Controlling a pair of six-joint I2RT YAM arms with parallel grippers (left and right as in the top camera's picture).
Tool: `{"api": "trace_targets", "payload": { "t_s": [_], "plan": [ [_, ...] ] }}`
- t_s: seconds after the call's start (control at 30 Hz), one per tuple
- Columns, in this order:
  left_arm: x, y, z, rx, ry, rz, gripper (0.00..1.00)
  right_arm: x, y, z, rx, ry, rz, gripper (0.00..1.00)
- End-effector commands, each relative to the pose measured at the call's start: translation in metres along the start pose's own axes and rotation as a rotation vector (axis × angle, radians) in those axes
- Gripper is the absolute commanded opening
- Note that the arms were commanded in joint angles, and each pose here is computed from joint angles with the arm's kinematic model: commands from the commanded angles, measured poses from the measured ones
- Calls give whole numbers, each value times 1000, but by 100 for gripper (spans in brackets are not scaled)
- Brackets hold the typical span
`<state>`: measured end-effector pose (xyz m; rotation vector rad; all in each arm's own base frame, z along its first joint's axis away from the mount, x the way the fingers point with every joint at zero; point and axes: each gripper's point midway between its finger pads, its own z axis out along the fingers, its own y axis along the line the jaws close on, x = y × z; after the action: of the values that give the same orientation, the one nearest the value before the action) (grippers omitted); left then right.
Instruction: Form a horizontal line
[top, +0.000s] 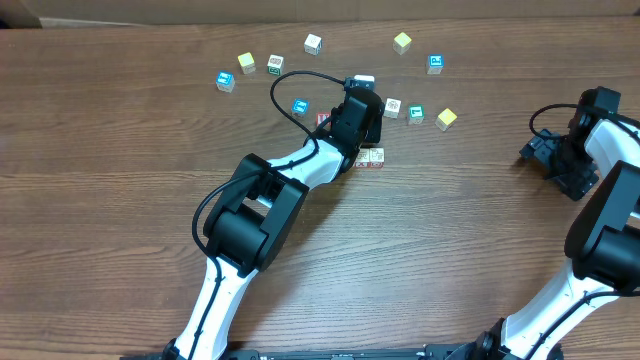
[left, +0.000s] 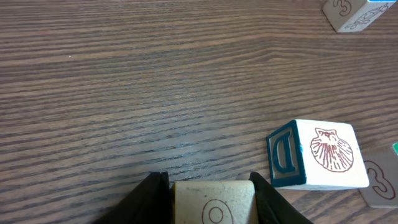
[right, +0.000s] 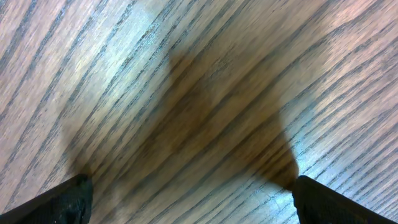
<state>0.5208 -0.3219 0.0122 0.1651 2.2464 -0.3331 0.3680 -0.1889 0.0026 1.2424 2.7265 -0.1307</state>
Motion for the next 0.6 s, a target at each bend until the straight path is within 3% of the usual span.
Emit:
{"api": "trace_targets", "payload": {
  "t_s": [0.0, 0.2, 0.3, 0.4, 0.57],
  "plan": [
    [2, 1, 3, -22, 4, 41, 43, 3, -8, 6, 33, 9, 4, 100],
    [-12, -3, -9, -10, -7, 38, 47, 3, -8, 6, 32, 8, 4, 100],
    [-14, -4, -10, -8, -11, 37, 37, 3, -8, 6, 32, 8, 4, 100],
    [-14, -4, -10, -8, -11, 37, 34, 3, -8, 6, 33, 9, 4, 100],
    [-17, -5, -12, -7, -17, 36, 44, 3, -8, 6, 33, 9, 4, 100]
  ]
}}
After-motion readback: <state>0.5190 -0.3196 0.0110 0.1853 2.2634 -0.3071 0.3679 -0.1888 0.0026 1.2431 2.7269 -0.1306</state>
